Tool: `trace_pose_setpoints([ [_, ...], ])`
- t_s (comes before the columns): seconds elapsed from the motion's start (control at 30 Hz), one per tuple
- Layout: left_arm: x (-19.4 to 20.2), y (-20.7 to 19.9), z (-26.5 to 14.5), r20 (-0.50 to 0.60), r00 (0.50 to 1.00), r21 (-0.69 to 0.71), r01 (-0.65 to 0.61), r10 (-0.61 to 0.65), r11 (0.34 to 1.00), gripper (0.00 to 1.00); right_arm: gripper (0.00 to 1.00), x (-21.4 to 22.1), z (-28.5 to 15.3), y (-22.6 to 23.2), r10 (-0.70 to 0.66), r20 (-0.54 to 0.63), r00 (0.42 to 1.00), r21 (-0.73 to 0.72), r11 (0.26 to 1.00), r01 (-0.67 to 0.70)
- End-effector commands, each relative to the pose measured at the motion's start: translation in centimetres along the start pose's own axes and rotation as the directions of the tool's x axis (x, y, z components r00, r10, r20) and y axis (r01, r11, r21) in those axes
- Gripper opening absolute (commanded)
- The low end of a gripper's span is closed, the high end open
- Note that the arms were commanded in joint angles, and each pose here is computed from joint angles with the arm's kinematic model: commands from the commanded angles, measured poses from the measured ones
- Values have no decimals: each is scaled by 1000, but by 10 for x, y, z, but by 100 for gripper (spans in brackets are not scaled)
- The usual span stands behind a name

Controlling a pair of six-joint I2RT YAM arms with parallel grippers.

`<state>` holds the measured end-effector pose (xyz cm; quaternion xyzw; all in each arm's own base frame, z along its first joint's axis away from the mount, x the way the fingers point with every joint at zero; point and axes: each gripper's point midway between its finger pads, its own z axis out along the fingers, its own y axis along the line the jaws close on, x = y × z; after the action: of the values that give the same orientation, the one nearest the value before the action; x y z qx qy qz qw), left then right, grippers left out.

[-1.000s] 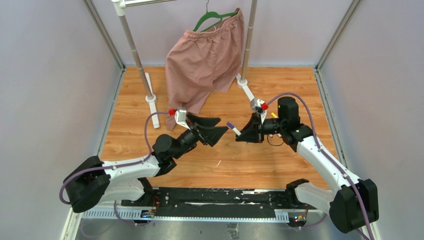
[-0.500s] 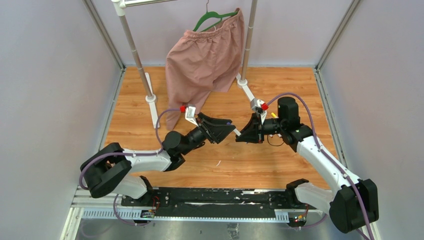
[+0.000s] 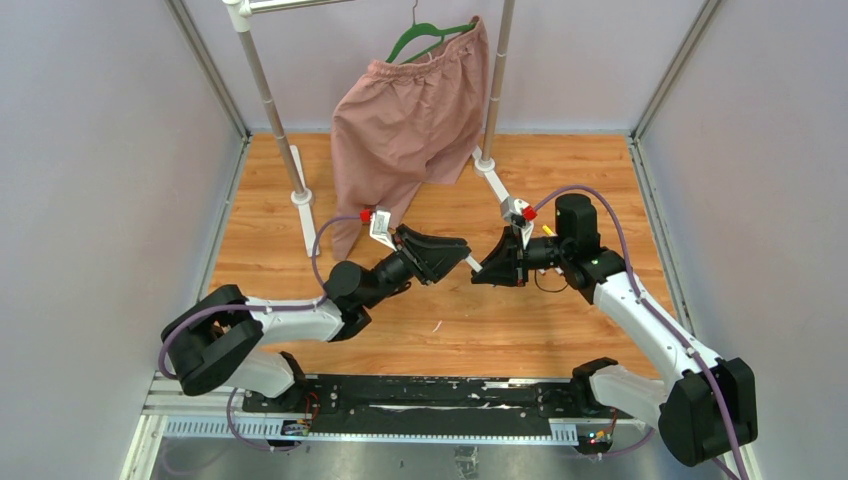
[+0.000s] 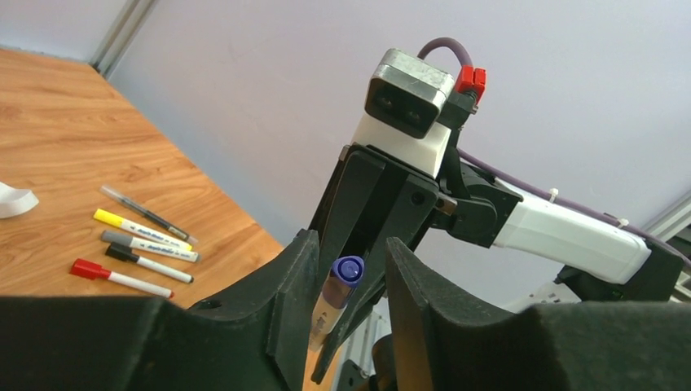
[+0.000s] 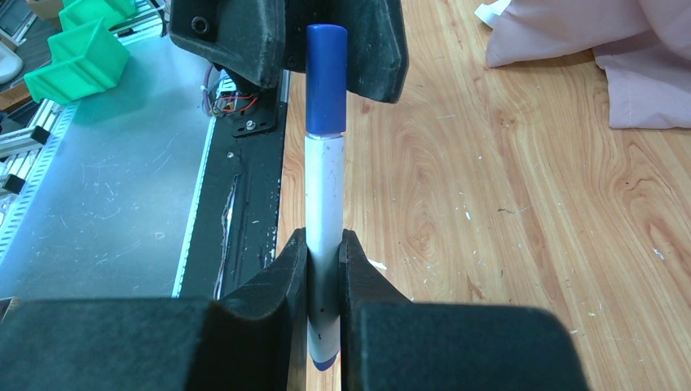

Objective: Insert the pens into the pen caps
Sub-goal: Press the pen cap onto the pen.

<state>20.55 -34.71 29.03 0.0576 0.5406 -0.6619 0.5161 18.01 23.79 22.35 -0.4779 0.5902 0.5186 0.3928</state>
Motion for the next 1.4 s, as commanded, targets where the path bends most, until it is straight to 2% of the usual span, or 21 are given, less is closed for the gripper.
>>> trace_pose_setpoints([
  [0.0,-8,-7,7,23,1000,32,-15,14,999,35,0,-11,-2,6,-35,13,999,-17,999,35],
  [0.13,-1,-4,9,-3,1000,33,-5,5,999,19,0,-12,-2,5,-35,13,999,-14,999,35],
  [0.37,18,1,7,-40,999,4,9,-8,1000,0,0,-11,-2,-2,-27,6,1000,25,999,27],
  [0.53,49,9,7,-120,992,-80,-40,30,996,0,0,-10,-4,-12,-21,-6,1000,91,996,21],
  [0.73,91,25,-4,-199,975,-234,-143,96,962,0,0,-12,-7,-26,-13,-13,1000,182,983,15],
  [0.8,107,22,-7,-218,973,-233,-129,78,964,0,0,-16,-8,-26,-16,-9,1000,192,981,18],
  [0.9,133,17,-13,-227,974,-213,-39,-11,976,0,0,-22,-10,-24,-27,-8,1000,205,978,28],
  [1.03,172,20,-27,-293,947,-258,54,-132,964,0,0,-22,-18,-34,-58,-44,997,286,956,69],
  [1.27,224,21,-53,-457,877,-346,-20,-150,938,0,0,-23,-36,-58,-67,-99,993,454,885,105],
  [1.37,231,14,-64,-493,851,-329,14,-184,944,0,0,-26,-36,-52,-56,-78,995,434,897,85],
])
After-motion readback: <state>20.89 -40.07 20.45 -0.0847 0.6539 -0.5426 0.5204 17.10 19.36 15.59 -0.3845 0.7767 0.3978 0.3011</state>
